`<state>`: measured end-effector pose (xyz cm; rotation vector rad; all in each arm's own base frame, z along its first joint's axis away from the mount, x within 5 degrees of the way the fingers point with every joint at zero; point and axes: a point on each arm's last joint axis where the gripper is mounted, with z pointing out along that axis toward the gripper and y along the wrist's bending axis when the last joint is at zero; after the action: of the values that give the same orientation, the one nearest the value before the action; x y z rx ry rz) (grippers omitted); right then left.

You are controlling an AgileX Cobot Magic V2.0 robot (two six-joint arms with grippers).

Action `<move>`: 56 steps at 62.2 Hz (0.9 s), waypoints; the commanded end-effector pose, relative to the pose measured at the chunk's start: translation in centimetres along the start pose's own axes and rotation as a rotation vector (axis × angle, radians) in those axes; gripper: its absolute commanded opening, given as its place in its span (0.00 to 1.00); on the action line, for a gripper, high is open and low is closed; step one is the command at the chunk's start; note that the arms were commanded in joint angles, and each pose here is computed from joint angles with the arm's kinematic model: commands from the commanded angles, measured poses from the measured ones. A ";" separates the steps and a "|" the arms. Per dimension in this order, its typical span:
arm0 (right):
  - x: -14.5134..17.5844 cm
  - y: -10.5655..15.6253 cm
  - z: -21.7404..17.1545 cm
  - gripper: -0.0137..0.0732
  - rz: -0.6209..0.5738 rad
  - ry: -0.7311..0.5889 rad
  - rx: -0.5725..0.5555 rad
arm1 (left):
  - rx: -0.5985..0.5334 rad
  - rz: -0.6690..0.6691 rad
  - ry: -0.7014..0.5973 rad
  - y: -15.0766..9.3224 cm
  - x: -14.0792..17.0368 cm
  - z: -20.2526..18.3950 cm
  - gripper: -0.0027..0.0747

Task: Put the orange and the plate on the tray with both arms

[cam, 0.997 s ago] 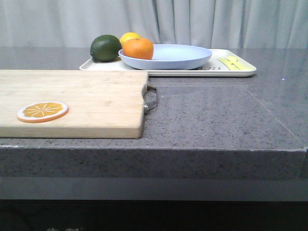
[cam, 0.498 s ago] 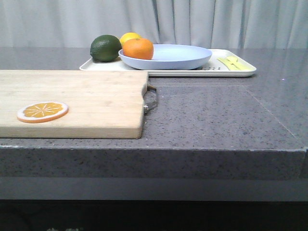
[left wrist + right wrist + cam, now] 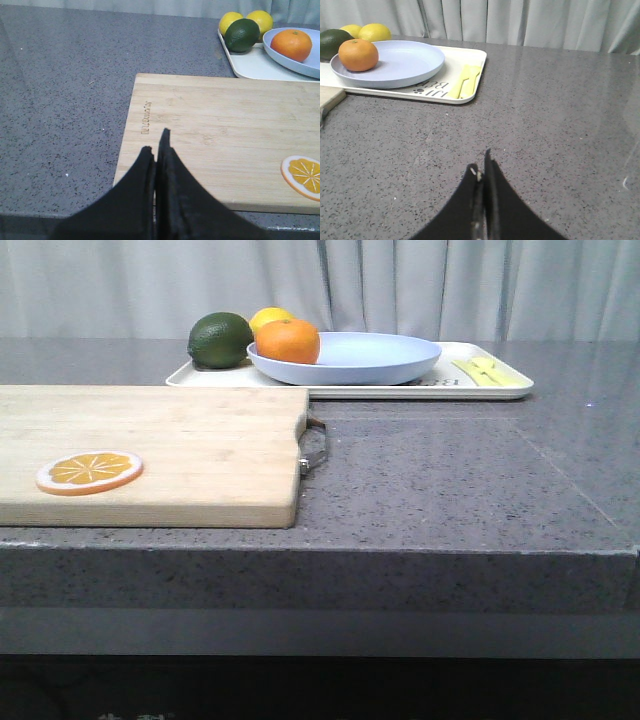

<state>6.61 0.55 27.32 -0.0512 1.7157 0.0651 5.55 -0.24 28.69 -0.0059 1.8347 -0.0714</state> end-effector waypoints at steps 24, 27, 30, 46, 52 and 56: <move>-1.6 -0.1 -0.2 0.09 -0.010 -0.106 0.010 | 0.005 -0.014 -0.097 -0.1 -1.5 -0.2 0.01; -1.6 -0.1 -0.2 0.09 -0.010 -0.106 0.010 | 0.005 -0.014 -0.097 -0.1 -1.5 -0.2 0.01; -1.6 -0.1 -0.2 0.09 -0.010 -0.106 0.010 | 0.005 -0.014 -0.097 -0.1 -1.5 -0.2 0.01; -1.6 -0.1 -0.1 0.09 -0.010 -0.105 0.010 | 0.005 -0.014 -0.097 -0.1 -1.5 -0.2 0.01; -1.6 -0.1 -0.1 0.09 -0.010 -0.105 0.010 | 0.008 -0.015 -0.117 -0.1 -1.0 -0.1 0.01; -1.6 -0.1 -0.1 0.09 -0.010 -0.104 0.010 | 0.007 -0.022 -0.133 0.0 0.1 0.1 0.01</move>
<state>6.62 0.55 27.30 -0.0512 1.7164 0.0651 5.56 -0.26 27.92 -0.0065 1.8165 -0.0749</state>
